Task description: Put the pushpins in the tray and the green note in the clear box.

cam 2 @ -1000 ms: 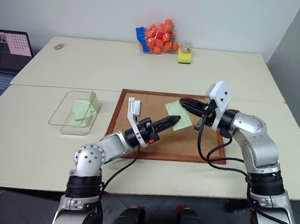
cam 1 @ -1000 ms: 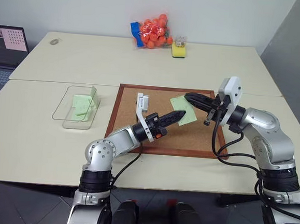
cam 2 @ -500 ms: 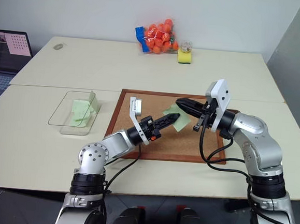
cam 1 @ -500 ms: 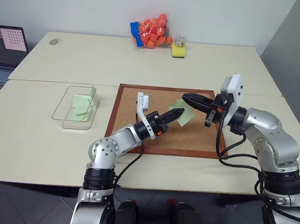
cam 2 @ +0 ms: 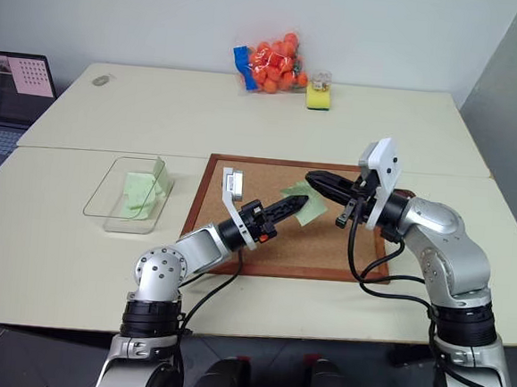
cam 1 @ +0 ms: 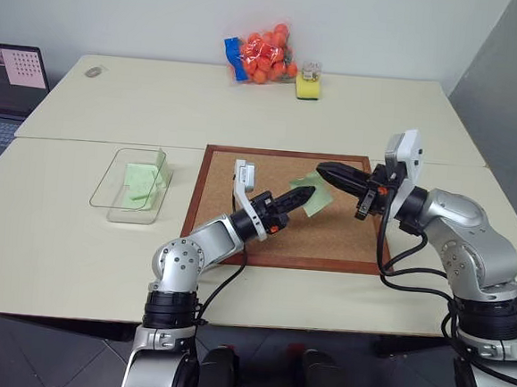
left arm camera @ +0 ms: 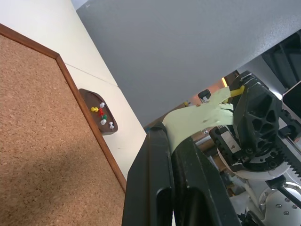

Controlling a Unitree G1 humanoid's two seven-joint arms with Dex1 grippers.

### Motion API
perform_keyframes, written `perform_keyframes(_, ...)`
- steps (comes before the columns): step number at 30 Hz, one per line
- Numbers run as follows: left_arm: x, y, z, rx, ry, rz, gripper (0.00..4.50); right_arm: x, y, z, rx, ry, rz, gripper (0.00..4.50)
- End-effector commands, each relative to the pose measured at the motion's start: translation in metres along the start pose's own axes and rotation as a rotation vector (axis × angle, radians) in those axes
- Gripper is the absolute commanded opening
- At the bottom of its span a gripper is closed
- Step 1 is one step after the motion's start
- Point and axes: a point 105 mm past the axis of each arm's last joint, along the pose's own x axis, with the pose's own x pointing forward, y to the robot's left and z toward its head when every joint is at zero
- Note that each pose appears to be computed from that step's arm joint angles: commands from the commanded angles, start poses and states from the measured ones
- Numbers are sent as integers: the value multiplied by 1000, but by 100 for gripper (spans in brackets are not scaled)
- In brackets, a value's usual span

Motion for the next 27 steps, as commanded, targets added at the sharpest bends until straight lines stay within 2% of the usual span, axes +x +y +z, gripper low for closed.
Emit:
perform_keyframes(1,-2,0,9,-1,-53,13,5,-7,1,17,-33,-46,0,0)
perform_keyframes(16,-3,-2,8,13,-55,14,5,-13,-8,8,-33,-34,-60,0)
perform_keyframes(20,-5,-1,10,17,-71,27,5,-19,-32,-1,-118,23,-217,0)
perform_keyframes(25,-6,2,8,-1,-80,41,5,-35,-76,-23,-146,95,-514,0)
perform_keyframes(27,-7,3,10,-20,-99,43,5,-52,-101,-36,-132,147,-686,0)
